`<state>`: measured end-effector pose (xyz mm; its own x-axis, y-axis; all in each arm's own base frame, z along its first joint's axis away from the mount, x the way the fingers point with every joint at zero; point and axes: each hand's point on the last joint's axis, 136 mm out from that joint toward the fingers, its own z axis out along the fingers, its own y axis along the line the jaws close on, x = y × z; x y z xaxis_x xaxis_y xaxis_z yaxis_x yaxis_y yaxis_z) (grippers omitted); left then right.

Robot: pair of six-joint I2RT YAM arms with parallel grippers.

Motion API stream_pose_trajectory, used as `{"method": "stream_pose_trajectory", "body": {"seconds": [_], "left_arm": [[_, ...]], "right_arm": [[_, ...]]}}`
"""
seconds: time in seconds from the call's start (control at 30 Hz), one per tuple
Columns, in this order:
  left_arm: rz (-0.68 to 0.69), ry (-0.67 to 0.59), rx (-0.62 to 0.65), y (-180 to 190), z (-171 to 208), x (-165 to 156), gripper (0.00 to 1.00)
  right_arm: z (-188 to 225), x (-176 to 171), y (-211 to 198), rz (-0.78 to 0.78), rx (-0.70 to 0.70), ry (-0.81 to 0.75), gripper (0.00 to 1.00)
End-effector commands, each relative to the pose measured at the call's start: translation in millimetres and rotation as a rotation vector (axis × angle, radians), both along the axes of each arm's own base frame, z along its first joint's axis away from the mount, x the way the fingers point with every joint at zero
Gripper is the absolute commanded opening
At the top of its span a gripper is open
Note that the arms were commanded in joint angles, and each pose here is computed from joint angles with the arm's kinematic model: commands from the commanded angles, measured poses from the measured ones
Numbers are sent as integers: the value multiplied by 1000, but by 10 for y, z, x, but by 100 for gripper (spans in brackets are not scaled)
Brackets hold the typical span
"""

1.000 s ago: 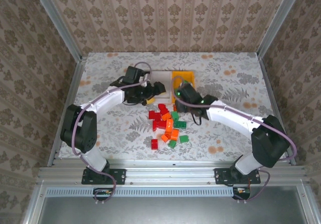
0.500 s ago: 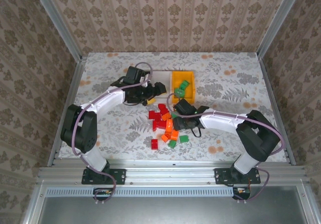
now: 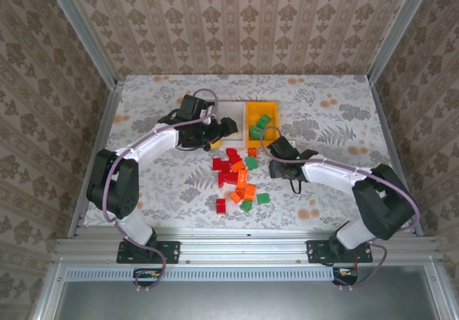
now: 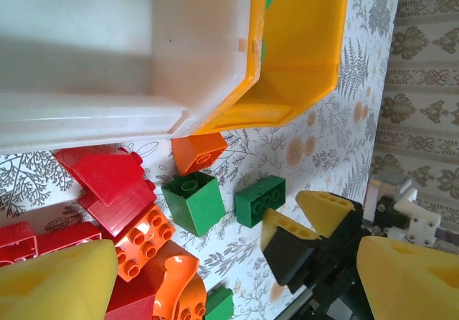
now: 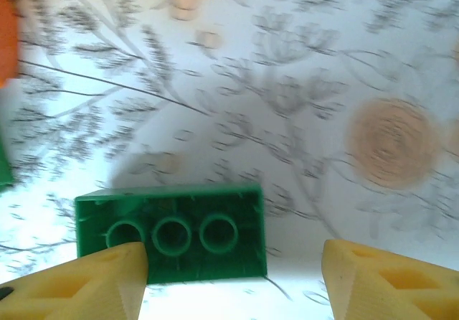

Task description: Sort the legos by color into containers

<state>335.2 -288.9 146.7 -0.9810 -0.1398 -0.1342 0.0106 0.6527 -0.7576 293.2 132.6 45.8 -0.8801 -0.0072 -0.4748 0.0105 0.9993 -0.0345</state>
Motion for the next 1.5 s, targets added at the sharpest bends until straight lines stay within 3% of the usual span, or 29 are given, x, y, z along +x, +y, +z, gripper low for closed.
{"method": "stream_pose_trajectory", "body": {"seconds": [0.0,0.13,0.27,0.37,0.43,0.93,1.17,1.33,1.47], "left_arm": [[-8,0,15,24,0,-2,88],[-9,0,15,18,1,-6,88],[-9,-1,16,27,4,-8,88],[-8,-9,17,31,18,-5,88],[-9,-8,15,26,24,-6,88],[-14,-5,6,10,36,-8,88],[-14,-3,10,13,21,-6,88],[-12,-3,12,21,14,0,88],[1,-6,2,61,65,45,88]], "right_arm": [[198,-68,-53,-15,6,-32,65],[383,-44,32,-2,91,-74,68],[307,12,177,49,124,-51,85],[209,91,164,93,58,-35,95],[149,152,117,90,24,-3,96],[-189,283,245,106,46,67,83],[-199,297,206,89,31,54,63],[171,327,160,65,42,-39,58],[712,479,162,54,64,-169,57]]}}
